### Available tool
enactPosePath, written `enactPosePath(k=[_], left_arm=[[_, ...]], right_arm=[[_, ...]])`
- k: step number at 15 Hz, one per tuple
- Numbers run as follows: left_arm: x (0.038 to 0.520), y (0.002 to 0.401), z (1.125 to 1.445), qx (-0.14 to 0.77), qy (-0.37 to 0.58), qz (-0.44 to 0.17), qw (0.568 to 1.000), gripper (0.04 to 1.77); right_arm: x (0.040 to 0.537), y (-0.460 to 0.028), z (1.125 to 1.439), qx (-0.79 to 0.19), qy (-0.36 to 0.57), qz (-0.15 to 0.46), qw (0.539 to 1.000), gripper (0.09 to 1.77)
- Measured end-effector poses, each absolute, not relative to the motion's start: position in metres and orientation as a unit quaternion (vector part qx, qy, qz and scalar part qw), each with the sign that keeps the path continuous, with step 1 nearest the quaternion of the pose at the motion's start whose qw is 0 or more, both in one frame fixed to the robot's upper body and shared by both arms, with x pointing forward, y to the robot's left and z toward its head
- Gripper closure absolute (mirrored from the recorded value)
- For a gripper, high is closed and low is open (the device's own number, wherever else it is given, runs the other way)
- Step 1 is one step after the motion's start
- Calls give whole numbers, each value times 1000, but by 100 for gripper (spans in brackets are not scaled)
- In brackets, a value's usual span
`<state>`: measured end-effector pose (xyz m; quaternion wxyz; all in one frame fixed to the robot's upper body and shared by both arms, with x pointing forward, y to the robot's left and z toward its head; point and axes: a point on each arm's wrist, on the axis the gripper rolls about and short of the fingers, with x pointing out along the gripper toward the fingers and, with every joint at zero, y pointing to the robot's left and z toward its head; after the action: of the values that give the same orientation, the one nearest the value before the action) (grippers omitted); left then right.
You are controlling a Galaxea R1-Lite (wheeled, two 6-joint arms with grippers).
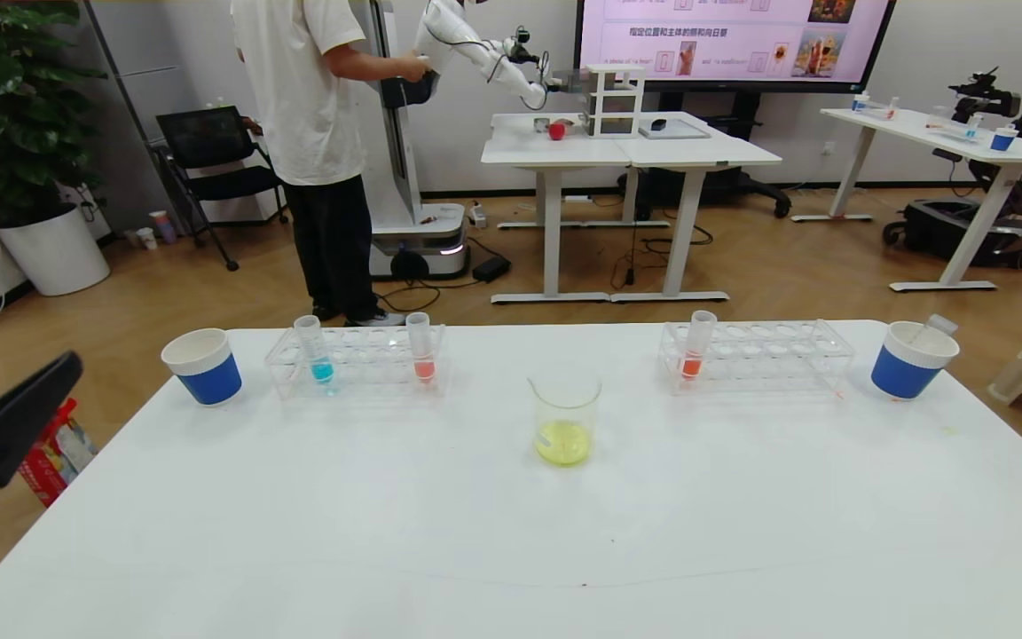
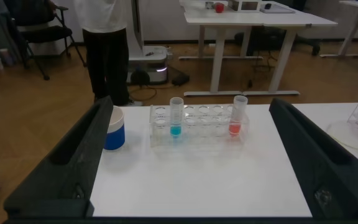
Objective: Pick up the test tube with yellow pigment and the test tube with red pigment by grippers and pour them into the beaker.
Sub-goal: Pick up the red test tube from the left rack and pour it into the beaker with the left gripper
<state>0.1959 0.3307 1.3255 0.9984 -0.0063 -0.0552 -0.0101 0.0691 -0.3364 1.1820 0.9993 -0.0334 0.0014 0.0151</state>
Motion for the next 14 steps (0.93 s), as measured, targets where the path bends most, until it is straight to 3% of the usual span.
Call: enactPosePath(k=[7, 14], left_arm=[[319, 290, 1299, -21, -33, 8, 999, 6], [360, 245, 1261, -24, -2, -17, 1000, 6]], right_arm=[[69, -336, 1182, -33, 1, 15, 999, 12], [69, -336, 1182, -33, 1, 15, 999, 12]])
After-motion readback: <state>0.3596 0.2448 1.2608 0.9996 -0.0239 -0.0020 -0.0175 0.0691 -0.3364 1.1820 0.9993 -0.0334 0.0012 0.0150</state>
